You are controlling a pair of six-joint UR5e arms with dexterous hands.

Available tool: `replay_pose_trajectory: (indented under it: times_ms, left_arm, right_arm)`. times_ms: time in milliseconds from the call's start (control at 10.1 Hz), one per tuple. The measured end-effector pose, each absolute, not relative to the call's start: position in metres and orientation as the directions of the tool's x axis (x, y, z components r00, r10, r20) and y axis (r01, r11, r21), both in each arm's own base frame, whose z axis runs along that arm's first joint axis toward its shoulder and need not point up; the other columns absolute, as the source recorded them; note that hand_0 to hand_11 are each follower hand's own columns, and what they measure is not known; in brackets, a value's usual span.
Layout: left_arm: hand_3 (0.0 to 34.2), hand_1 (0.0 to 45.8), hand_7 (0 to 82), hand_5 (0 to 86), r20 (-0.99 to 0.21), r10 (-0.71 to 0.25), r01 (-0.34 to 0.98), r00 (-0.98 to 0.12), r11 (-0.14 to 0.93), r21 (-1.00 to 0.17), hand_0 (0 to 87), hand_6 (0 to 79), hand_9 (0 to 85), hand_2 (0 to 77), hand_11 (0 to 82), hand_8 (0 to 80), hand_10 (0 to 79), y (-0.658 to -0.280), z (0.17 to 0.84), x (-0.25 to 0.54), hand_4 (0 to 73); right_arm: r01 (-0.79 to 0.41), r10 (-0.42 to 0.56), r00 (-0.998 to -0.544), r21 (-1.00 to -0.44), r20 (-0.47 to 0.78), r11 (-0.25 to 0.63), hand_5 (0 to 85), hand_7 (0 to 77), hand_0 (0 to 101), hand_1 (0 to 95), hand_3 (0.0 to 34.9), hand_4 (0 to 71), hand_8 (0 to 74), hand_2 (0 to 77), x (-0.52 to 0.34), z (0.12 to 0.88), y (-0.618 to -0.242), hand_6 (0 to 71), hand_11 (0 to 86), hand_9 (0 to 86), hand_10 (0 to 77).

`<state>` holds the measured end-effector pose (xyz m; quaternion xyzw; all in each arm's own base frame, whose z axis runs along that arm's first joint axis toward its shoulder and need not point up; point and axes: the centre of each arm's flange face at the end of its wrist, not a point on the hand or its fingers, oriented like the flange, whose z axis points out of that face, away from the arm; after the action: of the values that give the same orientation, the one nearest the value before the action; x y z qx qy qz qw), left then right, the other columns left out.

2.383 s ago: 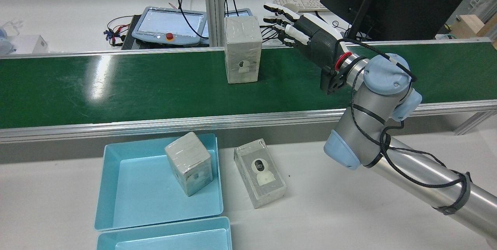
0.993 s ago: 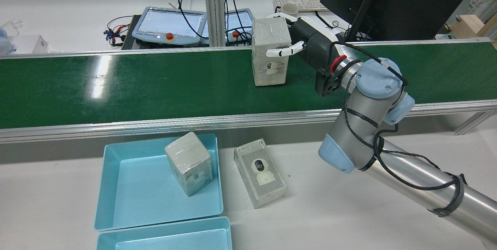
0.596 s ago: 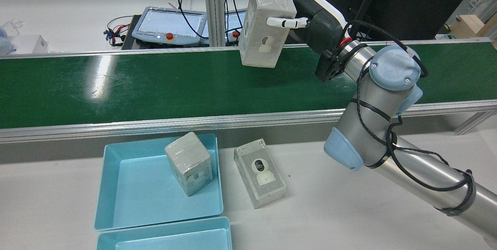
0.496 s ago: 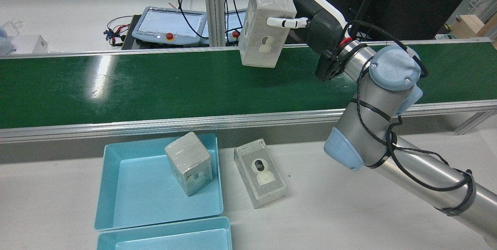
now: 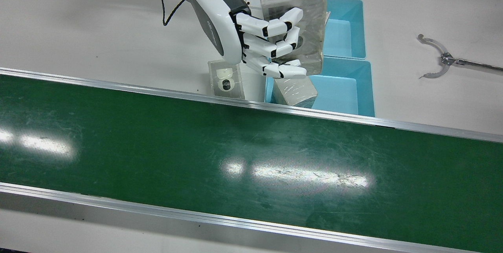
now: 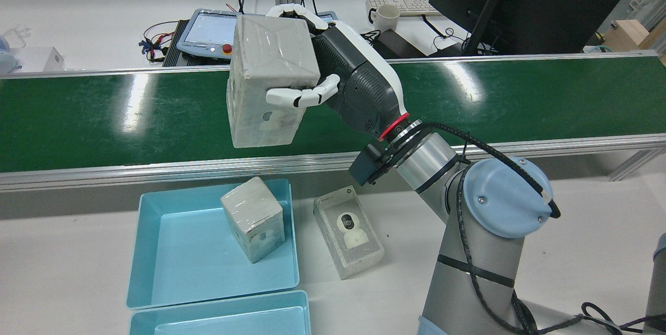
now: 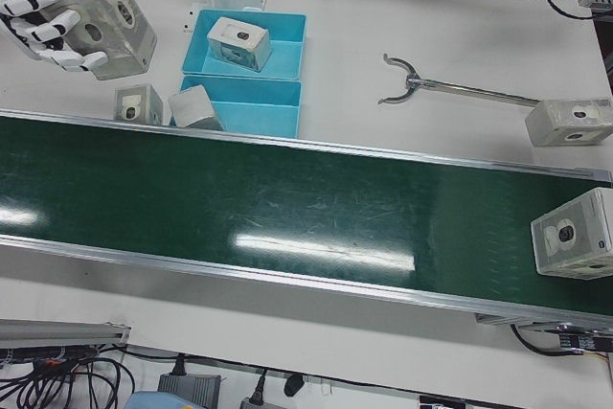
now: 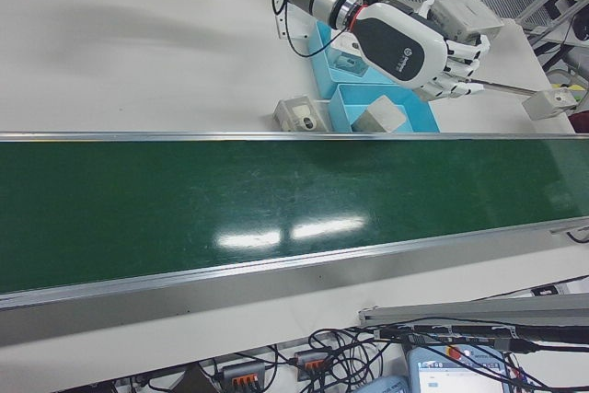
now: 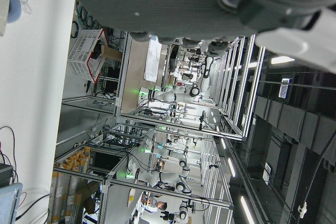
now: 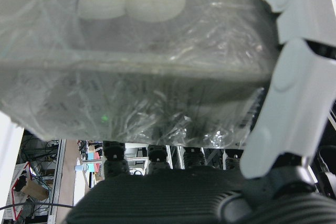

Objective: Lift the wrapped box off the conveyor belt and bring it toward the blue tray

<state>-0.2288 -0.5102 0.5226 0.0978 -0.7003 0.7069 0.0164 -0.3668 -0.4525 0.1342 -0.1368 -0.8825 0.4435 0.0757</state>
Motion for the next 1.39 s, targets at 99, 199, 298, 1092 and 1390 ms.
replay_pose_trajectory:
  times_ms: [99,199,298,1092,1390]
  left_arm:
    - [0.0,0.0,0.5,0.5,0.161,-0.114,-0.16,-0.98,-0.019,-0.987,0.0,0.0,0.0,0.5,0.0,0.5,0.0,-0.51,0.523,-0.229,0.0]
    - [0.0,0.0,0.5,0.5,0.161,-0.114,-0.16,-0.98,-0.019,-0.987,0.0,0.0,0.0,0.5,0.0,0.5,0.5,-0.51,0.523,-0.229,0.0]
    - [0.0,0.0,0.5,0.5,0.161,-0.114,-0.16,-0.98,-0.019,-0.987,0.0,0.0,0.5,1.1,0.0,0.5,0.5,-0.51,0.523,-0.229,0.5]
    - [0.0,0.0,0.5,0.5,0.161,-0.114,-0.16,-0.98,-0.018,-0.987,0.0,0.0,0.5,0.5,0.0,0.5,0.5,-0.51,0.523,-0.229,0.5]
    - [0.0,0.0,0.5,0.5,0.161,-0.114,-0.16,-0.98,-0.019,-0.987,0.0,0.0,0.0,0.5,0.0,0.5,0.5,-0.51,0.523,-0.229,0.5]
  right_arm:
    - [0.146,0.324,-0.944,-0.808,0.059,0.571,43.1,53.5,47,7.1,20.2,16.9,12.0,33.8,-0.371,0.128,-0.446,16.4,36.5,24.0,24.5]
    - [0.11,0.349,-0.93,-0.817,0.116,0.566,59.5,53.5,51,6.5,14.9,17.5,9.8,33.8,-0.376,0.129,-0.441,19.1,33.3,19.1,21.8]
    - [0.069,0.378,-0.908,-0.829,0.178,0.555,64.9,44.2,54,6.5,18.4,17.5,1.1,35.5,-0.379,0.134,-0.438,7.6,22.4,3.8,13.1]
    - [0.102,0.499,-0.835,-0.827,0.231,0.553,69.8,19.6,56,4.9,26.0,17.5,0.5,37.6,-0.427,0.12,-0.386,2.7,10.4,2.7,5.5]
    - [0.128,0.547,-0.802,-0.825,0.24,0.551,54.5,17.5,55,4.9,30.9,24.0,0.5,37.6,-0.457,0.119,-0.35,0.5,7.6,2.2,4.4]
